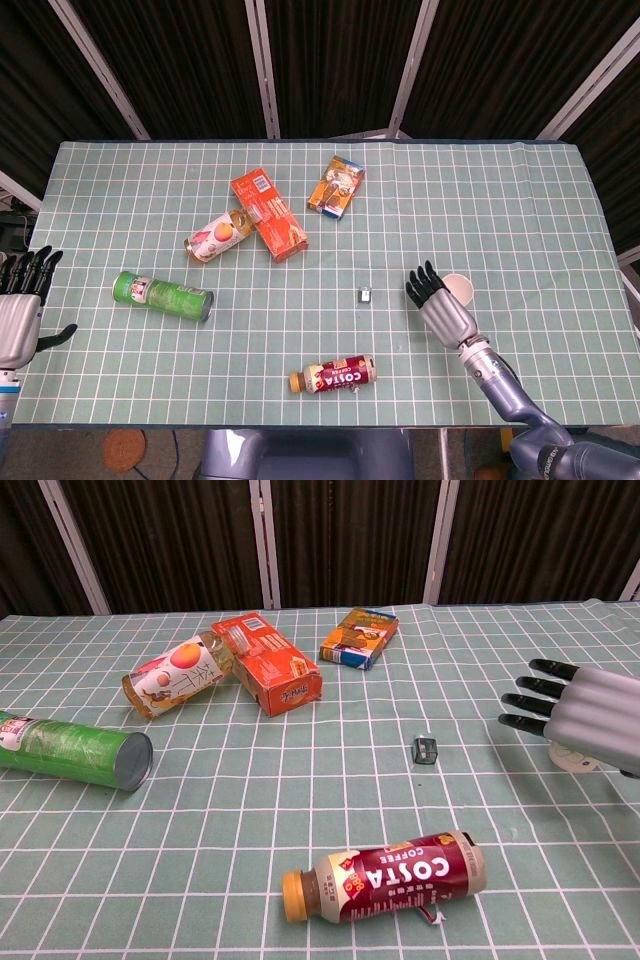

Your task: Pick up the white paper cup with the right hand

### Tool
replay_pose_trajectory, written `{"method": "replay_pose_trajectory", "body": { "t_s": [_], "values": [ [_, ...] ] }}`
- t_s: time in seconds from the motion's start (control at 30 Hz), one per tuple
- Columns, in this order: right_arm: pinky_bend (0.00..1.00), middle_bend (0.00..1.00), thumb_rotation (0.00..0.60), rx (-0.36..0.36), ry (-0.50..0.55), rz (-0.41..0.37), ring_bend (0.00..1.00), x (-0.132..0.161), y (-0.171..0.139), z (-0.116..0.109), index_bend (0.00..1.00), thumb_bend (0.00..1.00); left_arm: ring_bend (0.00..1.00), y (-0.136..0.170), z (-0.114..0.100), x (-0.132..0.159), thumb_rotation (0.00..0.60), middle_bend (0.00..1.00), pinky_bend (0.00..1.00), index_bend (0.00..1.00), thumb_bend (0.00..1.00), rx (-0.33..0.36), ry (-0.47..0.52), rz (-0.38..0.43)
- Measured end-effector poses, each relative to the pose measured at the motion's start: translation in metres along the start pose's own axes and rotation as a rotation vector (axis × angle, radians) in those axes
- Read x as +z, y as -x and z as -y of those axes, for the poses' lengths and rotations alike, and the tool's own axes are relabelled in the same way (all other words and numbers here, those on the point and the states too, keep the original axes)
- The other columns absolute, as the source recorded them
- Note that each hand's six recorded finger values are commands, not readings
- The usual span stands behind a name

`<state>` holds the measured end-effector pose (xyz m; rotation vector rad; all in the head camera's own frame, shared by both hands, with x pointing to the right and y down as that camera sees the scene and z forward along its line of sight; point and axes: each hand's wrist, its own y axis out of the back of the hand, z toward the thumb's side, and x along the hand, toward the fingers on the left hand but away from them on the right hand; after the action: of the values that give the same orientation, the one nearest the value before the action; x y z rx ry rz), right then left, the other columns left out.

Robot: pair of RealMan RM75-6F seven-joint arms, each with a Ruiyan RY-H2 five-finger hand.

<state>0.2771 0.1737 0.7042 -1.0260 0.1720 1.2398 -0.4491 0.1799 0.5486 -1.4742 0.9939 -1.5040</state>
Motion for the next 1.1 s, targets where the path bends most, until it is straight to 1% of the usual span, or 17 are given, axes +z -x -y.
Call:
{"method": "replay_pose_trajectory", "body": {
  "t_s": [0.17,0.23,0.3,0.37,0.4,0.5,0.67,0.83,0.93,1.03,1.1],
  "values": [
    [0.0,0.0,0.6,0.012,-0.041,0.015,0.0,-0.001,0.002,0.006,0.0,0.0,0.0,0.001,0.002,0.003,0.6,0.0,0.0,0.0,0.0,-0.008,-0.001,0.009],
    [0.0,0.02,0.6,0.009,-0.065,0.02,0.0,-0.001,0.003,0.008,0.0,0.0,0.0,0.001,0.002,0.003,0.6,0.0,0.0,0.0,0.0,-0.011,-0.001,0.01],
    [0.01,0.08,0.6,0.006,-0.091,0.024,0.0,-0.002,0.004,0.011,0.03,0.02,0.0,0.0,0.003,0.003,0.6,0.0,0.0,0.0,0.0,-0.013,-0.001,0.01],
    [0.08,0.17,0.6,0.003,-0.106,0.024,0.01,-0.001,0.004,0.012,0.11,0.09,0.0,0.0,0.003,0.003,0.6,0.0,0.0,0.0,0.0,-0.016,0.0,0.009],
    [0.14,0.21,0.6,0.001,-0.109,0.024,0.02,-0.001,0.004,0.013,0.15,0.14,0.0,0.0,0.003,0.003,0.6,0.0,0.0,0.0,0.0,-0.017,0.0,0.008],
    [0.24,0.29,0.6,-0.009,-0.107,0.022,0.1,0.0,0.005,0.014,0.23,0.22,0.0,0.0,0.003,0.002,0.6,0.0,0.0,0.0,0.0,-0.021,0.0,0.007],
    [0.3,0.36,0.6,-0.022,-0.102,0.02,0.17,-0.001,0.005,0.018,0.3,0.25,0.0,0.0,0.004,0.003,0.6,0.0,0.0,0.0,0.0,-0.026,0.0,0.008],
    [0.34,0.38,0.6,-0.052,-0.074,0.021,0.2,-0.002,0.006,0.014,0.32,0.25,0.0,0.0,0.004,0.002,0.6,0.0,0.0,0.0,0.0,-0.027,0.001,0.007],
    [0.35,0.39,0.6,-0.08,-0.034,0.029,0.21,-0.006,0.007,0.009,0.33,0.25,0.0,0.0,0.004,0.002,0.6,0.0,0.0,0.0,0.0,-0.027,0.003,0.007],
    [0.36,0.39,0.6,-0.106,0.039,0.04,0.21,-0.011,0.008,0.002,0.33,0.25,0.0,0.0,0.004,0.002,0.6,0.0,0.0,0.0,0.0,-0.029,0.006,0.007],
    [0.36,0.39,0.6,-0.124,0.115,0.046,0.21,-0.014,0.009,-0.004,0.33,0.25,0.0,0.0,0.004,0.002,0.6,0.0,0.0,0.0,0.0,-0.03,0.008,0.007]
  ]
}}
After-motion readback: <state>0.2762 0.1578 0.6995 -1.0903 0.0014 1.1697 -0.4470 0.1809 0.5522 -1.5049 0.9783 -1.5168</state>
